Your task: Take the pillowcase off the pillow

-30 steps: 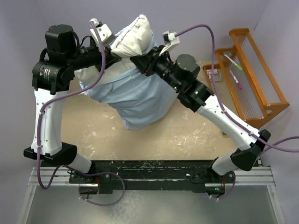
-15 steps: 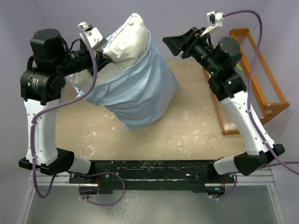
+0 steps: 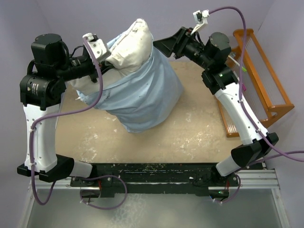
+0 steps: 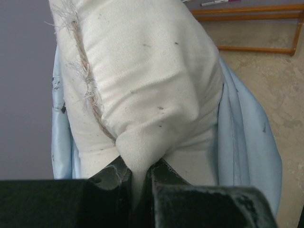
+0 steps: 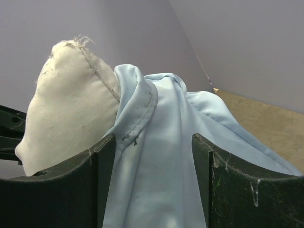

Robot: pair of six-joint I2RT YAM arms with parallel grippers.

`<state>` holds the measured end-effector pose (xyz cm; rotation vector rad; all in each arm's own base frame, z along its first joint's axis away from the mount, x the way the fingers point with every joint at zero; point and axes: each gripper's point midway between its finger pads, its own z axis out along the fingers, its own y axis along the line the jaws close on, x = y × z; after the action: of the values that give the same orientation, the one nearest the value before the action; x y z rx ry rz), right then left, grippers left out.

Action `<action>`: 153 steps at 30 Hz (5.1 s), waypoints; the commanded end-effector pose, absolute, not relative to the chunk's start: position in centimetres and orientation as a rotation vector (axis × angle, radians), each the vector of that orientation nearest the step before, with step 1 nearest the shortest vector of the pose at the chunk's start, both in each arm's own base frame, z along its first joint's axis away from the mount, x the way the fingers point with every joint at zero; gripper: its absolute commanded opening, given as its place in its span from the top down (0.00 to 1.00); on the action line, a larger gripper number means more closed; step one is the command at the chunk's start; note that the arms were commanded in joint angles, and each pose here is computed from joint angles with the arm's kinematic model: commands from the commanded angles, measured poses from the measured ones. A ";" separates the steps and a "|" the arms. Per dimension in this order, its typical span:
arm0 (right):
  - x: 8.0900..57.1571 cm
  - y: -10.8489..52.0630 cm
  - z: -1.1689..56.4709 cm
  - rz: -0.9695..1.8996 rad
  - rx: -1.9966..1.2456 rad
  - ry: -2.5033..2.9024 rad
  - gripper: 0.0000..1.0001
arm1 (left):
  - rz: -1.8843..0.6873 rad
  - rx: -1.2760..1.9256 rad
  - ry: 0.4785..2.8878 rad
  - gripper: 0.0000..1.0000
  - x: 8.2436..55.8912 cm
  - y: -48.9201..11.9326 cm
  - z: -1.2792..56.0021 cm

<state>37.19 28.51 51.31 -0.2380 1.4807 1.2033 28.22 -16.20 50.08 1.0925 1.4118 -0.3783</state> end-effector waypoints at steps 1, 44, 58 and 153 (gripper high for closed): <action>34.3 27.5 56.6 1.243 -0.289 1.330 0.32 | -0.374 1.175 1.349 1.00 26.9 -16.4 50.0; 41.5 24.8 46.8 1.136 -0.044 1.590 1.00 | -0.245 1.188 1.240 1.00 25.3 -15.3 52.1; 43.9 19.6 29.9 0.856 0.148 1.860 1.00 | -0.147 1.086 1.136 1.00 25.3 -14.4 55.9; 28.1 22.6 59.9 0.438 -0.576 0.927 1.00 | -0.108 1.047 1.360 0.43 28.8 -15.2 45.5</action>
<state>30.44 24.34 55.25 -0.6361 1.0738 0.4224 27.11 -16.92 40.67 1.1701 1.4910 -0.1786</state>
